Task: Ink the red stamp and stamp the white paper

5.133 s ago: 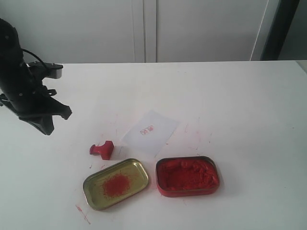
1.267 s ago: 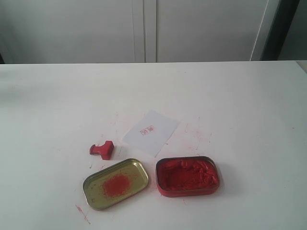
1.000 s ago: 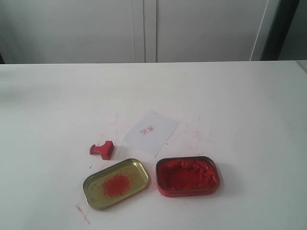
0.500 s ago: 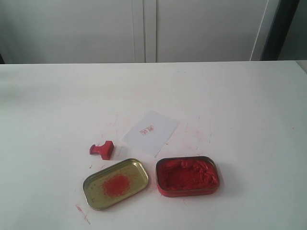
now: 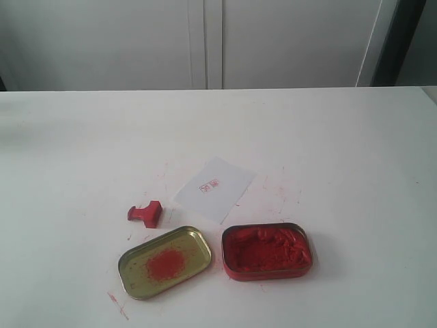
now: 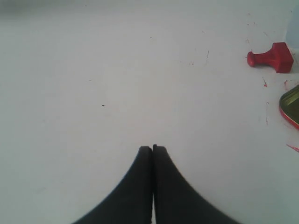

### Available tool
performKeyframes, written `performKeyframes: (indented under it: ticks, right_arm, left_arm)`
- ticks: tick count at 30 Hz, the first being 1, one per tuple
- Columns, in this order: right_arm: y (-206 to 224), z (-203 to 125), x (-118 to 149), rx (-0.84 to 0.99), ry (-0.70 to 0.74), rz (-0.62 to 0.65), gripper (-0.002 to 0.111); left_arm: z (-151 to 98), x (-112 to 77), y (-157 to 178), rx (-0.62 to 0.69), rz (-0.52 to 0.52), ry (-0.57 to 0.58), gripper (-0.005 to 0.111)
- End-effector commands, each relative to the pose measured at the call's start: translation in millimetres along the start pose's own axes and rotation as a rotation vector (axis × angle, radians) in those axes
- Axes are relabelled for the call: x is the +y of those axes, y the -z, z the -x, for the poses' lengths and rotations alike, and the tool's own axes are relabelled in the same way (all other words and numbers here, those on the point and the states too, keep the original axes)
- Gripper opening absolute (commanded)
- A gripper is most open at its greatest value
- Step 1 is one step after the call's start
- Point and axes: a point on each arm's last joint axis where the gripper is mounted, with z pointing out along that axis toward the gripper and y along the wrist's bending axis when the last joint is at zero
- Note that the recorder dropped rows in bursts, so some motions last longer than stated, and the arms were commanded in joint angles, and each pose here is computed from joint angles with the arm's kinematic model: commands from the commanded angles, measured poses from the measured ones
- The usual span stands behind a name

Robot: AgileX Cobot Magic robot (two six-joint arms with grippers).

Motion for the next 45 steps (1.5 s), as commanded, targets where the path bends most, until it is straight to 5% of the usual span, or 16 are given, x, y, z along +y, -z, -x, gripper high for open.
performKeyframes:
  ticks: [1,45]
  right_arm:
    - [-0.2,0.0,-0.2,-0.016,-0.001,-0.004,0.0]
    - [-0.2,0.0,-0.2,-0.016,-0.021,-0.003,0.0]
  left_arm:
    - [-3.2,-0.3,-1.2,0.009,-0.002,0.017,0.0]
    - [-3.2,-0.4,-1.2,0.008,-0.004,0.016,0.0]
